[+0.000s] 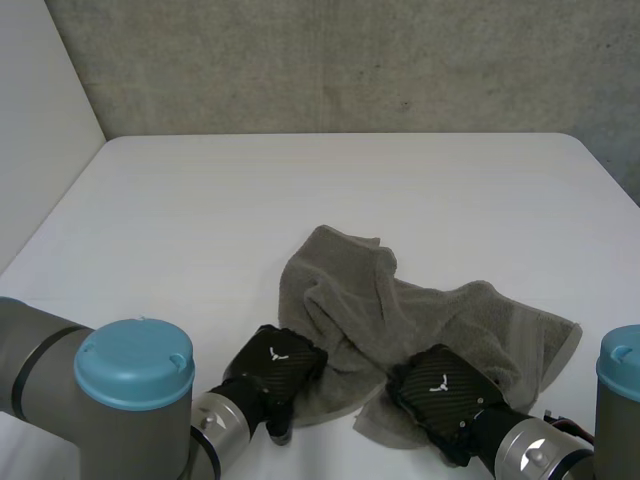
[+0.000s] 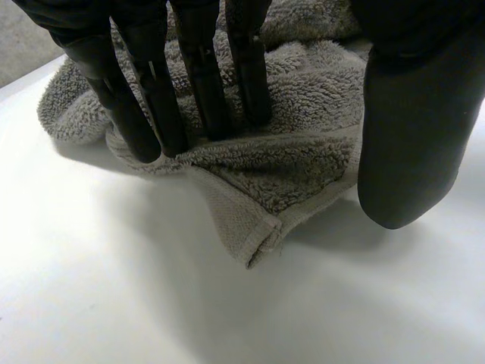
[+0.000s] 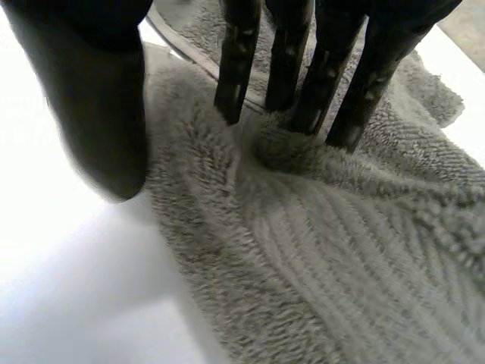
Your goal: Fold the towel.
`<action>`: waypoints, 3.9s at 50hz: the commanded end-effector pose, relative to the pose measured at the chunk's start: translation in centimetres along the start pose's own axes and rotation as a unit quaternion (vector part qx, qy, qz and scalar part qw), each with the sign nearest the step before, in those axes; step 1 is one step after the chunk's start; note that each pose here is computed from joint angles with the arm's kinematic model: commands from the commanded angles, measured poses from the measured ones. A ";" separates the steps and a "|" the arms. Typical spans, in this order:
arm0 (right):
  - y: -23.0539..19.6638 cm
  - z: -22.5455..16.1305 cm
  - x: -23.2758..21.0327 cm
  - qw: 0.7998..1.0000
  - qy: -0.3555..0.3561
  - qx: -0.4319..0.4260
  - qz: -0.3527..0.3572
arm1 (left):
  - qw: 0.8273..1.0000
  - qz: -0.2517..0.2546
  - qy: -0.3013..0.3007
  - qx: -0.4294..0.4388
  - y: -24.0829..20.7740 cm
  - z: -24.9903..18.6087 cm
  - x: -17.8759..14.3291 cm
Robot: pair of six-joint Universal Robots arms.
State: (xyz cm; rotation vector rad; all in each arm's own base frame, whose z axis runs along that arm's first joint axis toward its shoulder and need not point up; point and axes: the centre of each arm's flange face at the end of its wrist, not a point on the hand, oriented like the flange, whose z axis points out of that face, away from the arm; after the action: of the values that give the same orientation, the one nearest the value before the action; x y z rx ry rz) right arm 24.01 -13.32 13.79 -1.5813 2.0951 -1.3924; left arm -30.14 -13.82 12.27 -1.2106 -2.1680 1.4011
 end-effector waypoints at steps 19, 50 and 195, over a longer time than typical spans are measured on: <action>-4.4 -2.4 7.1 0.990 0.128 0.051 -0.013 | 0.992 0.007 -0.088 0.090 -4.6 0.5 -2.9; -14.8 -3.0 26.2 0.875 0.174 0.451 0.033 | 0.884 -0.141 -0.308 0.321 -17.6 -3.1 -20.5; 2.3 3.4 4.2 0.984 0.101 -0.035 -0.143 | 0.950 -0.167 -0.208 0.164 -1.5 -0.9 -14.0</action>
State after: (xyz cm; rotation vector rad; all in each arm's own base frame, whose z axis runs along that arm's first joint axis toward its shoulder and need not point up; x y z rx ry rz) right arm 22.87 -18.29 11.90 -1.9110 2.1099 -1.6211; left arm -21.84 -24.47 16.78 -0.4314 -2.1308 1.8880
